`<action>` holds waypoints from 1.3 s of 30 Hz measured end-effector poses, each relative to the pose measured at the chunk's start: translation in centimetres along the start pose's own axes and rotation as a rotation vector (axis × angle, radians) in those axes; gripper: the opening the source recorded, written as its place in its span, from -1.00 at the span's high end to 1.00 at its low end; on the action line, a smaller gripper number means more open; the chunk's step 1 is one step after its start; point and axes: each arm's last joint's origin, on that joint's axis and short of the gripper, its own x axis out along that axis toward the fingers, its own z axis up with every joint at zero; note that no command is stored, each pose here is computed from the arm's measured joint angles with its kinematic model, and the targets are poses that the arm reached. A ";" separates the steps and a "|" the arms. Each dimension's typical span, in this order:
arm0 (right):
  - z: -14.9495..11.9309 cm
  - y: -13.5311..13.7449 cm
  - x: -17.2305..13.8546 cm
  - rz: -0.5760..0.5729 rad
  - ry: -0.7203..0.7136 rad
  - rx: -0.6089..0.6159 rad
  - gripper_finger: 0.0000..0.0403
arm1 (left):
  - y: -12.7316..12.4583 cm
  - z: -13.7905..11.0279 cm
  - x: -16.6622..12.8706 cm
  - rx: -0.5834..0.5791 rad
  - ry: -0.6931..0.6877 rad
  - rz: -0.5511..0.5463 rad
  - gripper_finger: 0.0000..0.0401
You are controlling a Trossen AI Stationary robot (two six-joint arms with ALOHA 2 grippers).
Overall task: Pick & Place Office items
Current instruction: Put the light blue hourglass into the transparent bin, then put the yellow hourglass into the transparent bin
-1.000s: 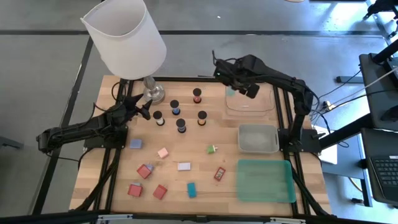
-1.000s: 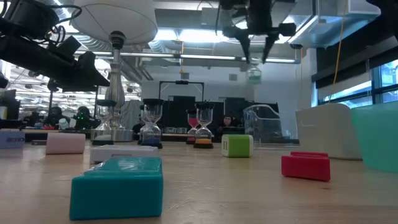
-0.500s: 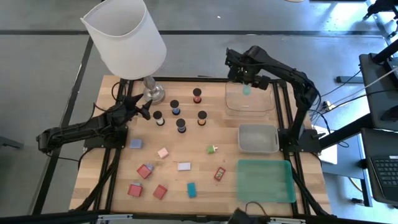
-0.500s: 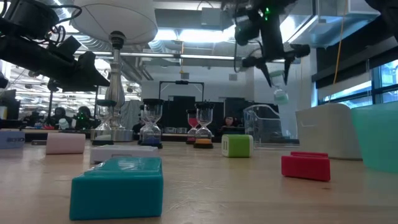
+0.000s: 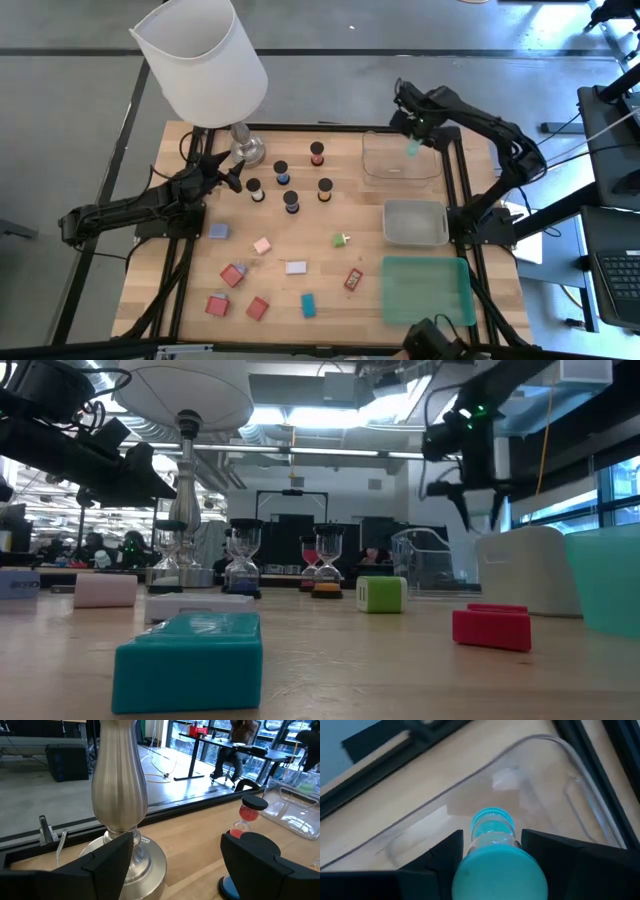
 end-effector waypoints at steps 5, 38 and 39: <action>0.4 -1.1 2.1 -0.036 0.034 0.069 0.03 | 0.0 0.0 0.0 0.000 0.000 0.000 -0.48; 0.4 -1.6 4.0 -0.038 0.006 0.149 -0.69 | 0.0 0.0 0.0 0.000 0.000 0.000 -0.48; 0.4 -1.5 3.4 -0.050 0.001 0.138 -0.75 | 0.0 0.0 0.0 0.000 0.000 0.000 -0.48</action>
